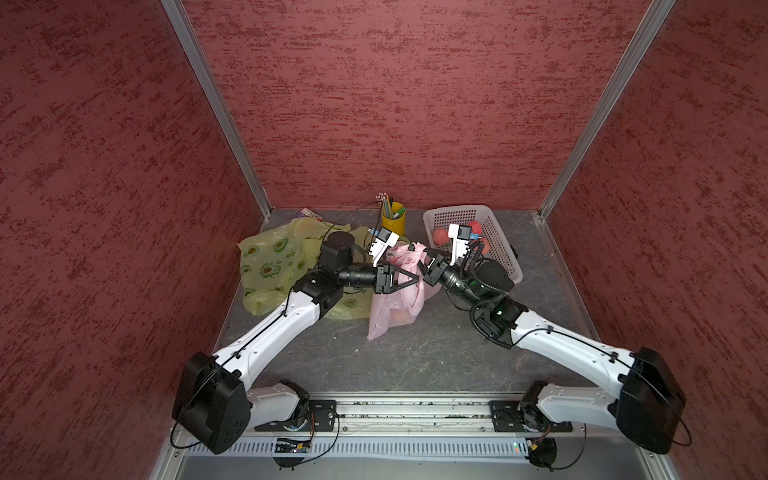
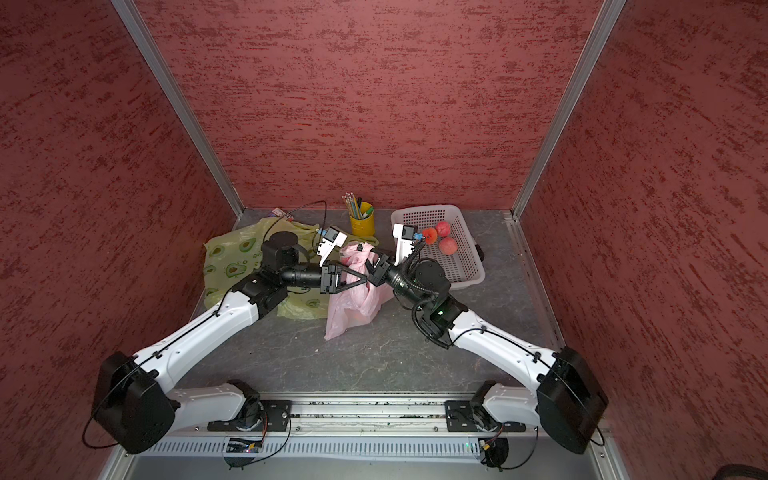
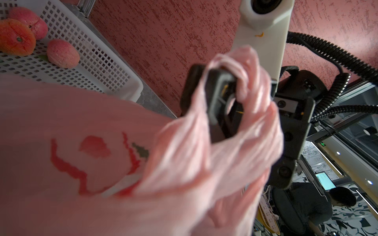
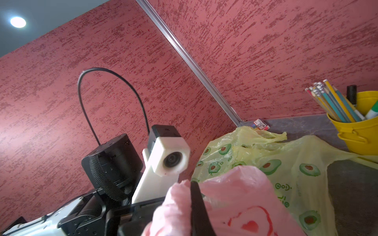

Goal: Place the peach into a plastic bag & tie a knot
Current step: Cross the plastic bag at the center of the board, then tie the plastic bag at the center of the board.

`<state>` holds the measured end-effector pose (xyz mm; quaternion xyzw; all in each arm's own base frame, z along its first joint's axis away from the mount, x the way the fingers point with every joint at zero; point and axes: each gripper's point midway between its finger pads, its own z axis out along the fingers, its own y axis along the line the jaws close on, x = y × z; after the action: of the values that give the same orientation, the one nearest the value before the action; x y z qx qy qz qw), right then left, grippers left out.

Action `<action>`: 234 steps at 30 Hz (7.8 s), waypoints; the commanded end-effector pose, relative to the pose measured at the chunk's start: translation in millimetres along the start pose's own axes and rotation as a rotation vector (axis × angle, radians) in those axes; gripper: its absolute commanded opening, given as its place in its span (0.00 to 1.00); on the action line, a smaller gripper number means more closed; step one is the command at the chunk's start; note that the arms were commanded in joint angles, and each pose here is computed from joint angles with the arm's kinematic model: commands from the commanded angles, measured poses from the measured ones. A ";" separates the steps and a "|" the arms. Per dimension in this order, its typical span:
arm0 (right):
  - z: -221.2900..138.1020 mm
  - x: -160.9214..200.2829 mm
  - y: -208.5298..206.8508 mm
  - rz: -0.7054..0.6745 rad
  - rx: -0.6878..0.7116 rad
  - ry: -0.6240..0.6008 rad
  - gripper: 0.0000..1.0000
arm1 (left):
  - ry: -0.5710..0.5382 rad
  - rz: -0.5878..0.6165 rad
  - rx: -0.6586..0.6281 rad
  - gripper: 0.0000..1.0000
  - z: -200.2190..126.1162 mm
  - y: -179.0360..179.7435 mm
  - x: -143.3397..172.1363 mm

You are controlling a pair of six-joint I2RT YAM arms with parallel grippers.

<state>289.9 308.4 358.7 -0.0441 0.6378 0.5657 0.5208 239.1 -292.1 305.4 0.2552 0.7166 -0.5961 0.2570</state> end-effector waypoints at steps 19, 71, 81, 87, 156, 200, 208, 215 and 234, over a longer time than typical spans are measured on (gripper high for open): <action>-1.2 -21.5 6.5 -0.053 0.021 -0.032 0.00 | -0.185 0.113 -0.227 0.74 -91.0 -28.7 -27.5; 0.4 -36.8 49.7 0.020 -0.162 -0.022 0.00 | -0.215 0.046 -0.186 0.64 -32.7 31.5 5.7; 1.6 -34.1 43.2 0.013 -0.155 -0.008 0.00 | -0.238 0.068 -0.246 0.71 -94.8 -17.9 7.6; 0.1 -33.5 45.2 0.009 -0.157 0.003 0.00 | -0.297 0.137 -0.165 0.70 -112.4 -58.2 -31.1; 5.0 34.6 -72.9 -0.104 0.357 0.277 0.30 | -0.130 -0.082 -0.165 0.00 -12.7 98.6 -30.1; -14.6 77.1 -2.4 -0.041 0.122 0.507 0.34 | -0.117 -0.076 -0.161 0.00 -13.4 90.4 -31.2; -7.5 78.5 -5.1 -0.020 0.120 0.493 0.35 | -0.103 -0.078 -0.168 0.00 -9.1 89.2 -28.9; -3.9 78.4 -5.7 0.000 0.117 0.480 0.37 | -0.060 -0.052 -0.231 0.00 -0.7 82.0 -22.3; -12.6 72.5 -6.8 0.013 0.152 0.462 0.52 | -0.055 -0.024 -0.266 0.00 1.5 67.2 -20.5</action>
<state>256.3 340.5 291.4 -0.1378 0.7859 0.4911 0.3494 298.4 -284.8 261.4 0.1888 0.7951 -0.4981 0.2902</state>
